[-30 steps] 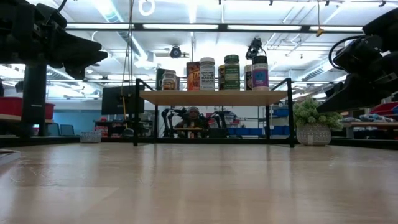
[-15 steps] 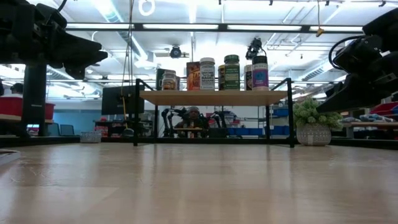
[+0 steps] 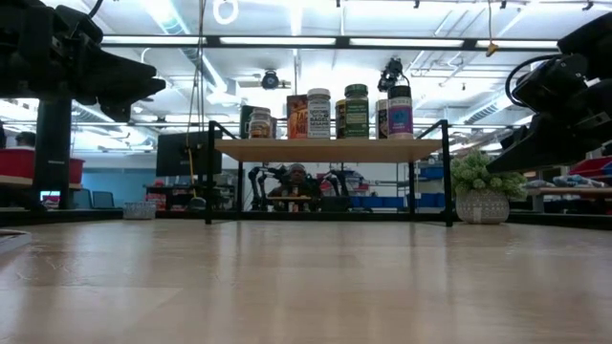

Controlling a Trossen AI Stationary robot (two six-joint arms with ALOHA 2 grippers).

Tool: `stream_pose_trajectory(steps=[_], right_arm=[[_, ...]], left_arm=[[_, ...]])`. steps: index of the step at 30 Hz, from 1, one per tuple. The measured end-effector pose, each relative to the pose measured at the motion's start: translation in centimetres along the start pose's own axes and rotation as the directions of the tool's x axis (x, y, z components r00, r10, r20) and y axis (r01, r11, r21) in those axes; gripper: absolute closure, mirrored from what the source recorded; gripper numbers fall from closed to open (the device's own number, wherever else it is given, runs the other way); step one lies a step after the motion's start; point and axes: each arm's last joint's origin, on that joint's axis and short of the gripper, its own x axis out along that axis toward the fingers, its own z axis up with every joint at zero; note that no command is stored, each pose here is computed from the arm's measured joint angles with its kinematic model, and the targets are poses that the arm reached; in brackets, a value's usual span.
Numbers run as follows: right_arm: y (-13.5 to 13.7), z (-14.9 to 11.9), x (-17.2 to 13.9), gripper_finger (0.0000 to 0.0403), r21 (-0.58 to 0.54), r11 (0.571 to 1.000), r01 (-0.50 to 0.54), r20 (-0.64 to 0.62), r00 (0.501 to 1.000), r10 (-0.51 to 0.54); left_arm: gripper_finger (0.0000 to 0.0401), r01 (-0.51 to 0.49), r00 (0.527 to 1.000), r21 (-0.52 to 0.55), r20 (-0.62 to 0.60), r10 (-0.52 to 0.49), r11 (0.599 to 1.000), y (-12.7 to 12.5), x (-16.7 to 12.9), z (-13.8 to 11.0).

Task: Shelf spices
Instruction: Return to Home Position

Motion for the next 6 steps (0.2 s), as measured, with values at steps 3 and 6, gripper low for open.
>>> stream_pose_trajectory(steps=[3, 6], right_arm=[[0.0, 0.0, 0.0, 0.0391, 0.0, 1.0, 0.0, 0.0, 1.0, 0.0], [0.0, 0.0, 0.0, 0.0391, 0.0, 1.0, 0.0, 0.0, 1.0, 0.0]], left_arm=[[0.0231, 0.0, 1.0, 0.0, 0.0, 0.0, 1.0, 0.0, 0.0, 0.0], [0.0231, 0.0, 1.0, 0.0, 0.0, 0.0, 1.0, 0.0, 0.0, -0.01]])
